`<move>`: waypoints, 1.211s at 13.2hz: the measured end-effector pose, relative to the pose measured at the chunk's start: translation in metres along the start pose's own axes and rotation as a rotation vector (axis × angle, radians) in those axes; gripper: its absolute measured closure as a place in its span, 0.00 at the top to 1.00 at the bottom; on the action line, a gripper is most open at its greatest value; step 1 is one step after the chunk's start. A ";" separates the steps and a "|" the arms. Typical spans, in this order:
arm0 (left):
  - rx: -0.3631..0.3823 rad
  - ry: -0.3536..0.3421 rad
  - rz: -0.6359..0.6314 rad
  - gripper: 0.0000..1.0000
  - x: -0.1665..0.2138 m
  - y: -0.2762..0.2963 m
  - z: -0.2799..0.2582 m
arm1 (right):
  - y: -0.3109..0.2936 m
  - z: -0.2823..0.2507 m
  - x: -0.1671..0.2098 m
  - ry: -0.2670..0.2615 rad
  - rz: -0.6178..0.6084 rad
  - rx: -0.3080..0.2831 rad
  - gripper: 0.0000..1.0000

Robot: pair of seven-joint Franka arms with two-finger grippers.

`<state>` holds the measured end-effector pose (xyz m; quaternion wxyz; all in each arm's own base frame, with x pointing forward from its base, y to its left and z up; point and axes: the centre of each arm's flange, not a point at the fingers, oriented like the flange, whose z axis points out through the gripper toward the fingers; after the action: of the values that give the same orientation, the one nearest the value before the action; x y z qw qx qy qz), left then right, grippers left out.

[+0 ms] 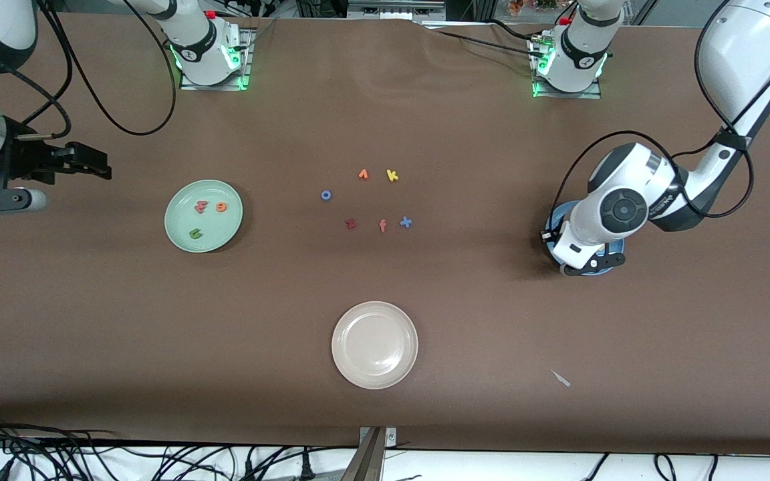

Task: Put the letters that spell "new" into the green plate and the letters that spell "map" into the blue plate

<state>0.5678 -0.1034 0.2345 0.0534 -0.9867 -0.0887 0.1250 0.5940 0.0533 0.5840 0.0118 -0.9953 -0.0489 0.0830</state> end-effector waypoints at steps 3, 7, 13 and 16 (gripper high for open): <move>-0.009 -0.043 0.069 0.27 0.002 -0.029 0.019 | -0.003 0.002 0.002 -0.001 0.001 0.009 1.00; -0.019 -0.066 0.082 0.41 0.000 -0.030 0.030 | 0.008 -0.001 -0.005 0.029 -0.033 -0.008 1.00; -0.018 0.028 0.045 1.00 0.028 -0.033 -0.059 | 0.027 0.001 -0.040 0.086 -0.001 -0.009 1.00; 0.032 0.032 0.030 1.00 0.034 -0.027 -0.124 | 0.026 -0.001 -0.042 0.100 0.012 -0.024 1.00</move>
<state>0.6274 -0.0806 0.3493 0.0686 -0.9888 -0.0710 0.1116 0.5550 0.0231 0.5912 0.0016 -0.9985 -0.0435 0.0325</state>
